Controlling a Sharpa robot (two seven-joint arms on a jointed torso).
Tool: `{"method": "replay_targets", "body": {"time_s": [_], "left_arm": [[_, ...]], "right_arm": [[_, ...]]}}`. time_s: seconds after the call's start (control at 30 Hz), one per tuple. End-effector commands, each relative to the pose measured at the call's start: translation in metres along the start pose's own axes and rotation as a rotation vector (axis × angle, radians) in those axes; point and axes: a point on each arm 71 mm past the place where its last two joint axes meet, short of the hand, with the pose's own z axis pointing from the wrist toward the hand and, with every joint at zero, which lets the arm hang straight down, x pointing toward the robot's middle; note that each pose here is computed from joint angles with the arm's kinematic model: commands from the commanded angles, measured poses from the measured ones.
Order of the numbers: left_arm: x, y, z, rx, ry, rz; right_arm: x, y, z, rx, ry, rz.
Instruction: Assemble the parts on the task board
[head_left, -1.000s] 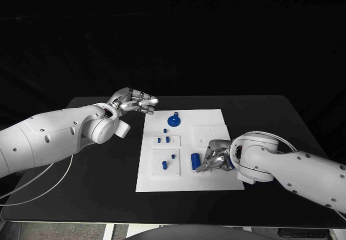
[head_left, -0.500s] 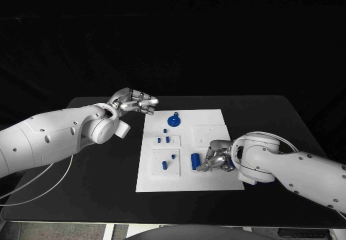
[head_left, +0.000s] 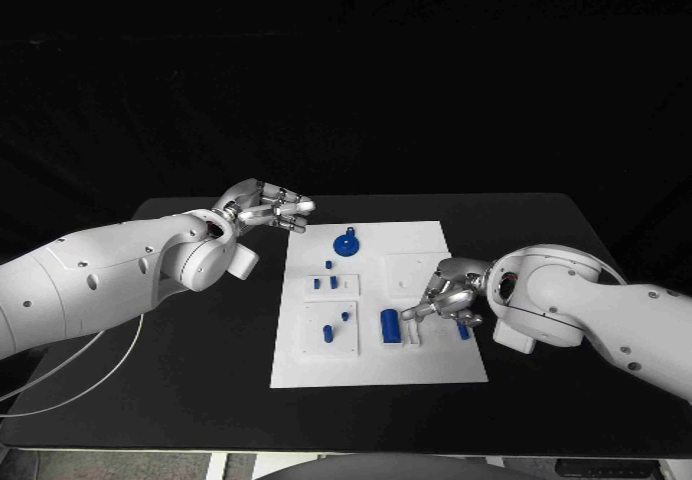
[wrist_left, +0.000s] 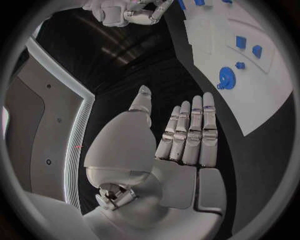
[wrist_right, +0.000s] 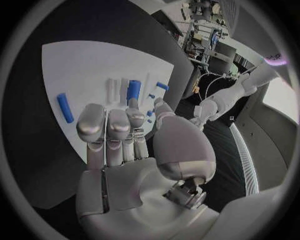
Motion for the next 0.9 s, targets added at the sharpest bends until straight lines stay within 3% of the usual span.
{"method": "replay_targets", "body": {"time_s": [0.03,0.23,0.47,0.67,0.9], "left_arm": [[0.0020,-0.0009,0.0003,0.010,0.014,-0.006],[0.0038,-0.0015,0.0008,0.011,0.019,-0.007],[0.0050,-0.0018,0.0010,0.012,0.022,-0.008],[0.0055,-0.0019,0.0010,0.012,0.024,-0.008],[0.0059,-0.0020,0.0010,0.012,0.027,-0.009]], "right_arm": [[-0.011,-0.010,-0.002,0.004,-0.022,0.058],[-0.029,-0.045,-0.001,0.116,-0.033,0.088],[-0.043,-0.078,-0.003,0.266,-0.078,-0.035],[-0.036,-0.087,-0.002,0.315,-0.042,-0.091],[-0.028,-0.088,0.002,0.329,-0.049,-0.109]]}}
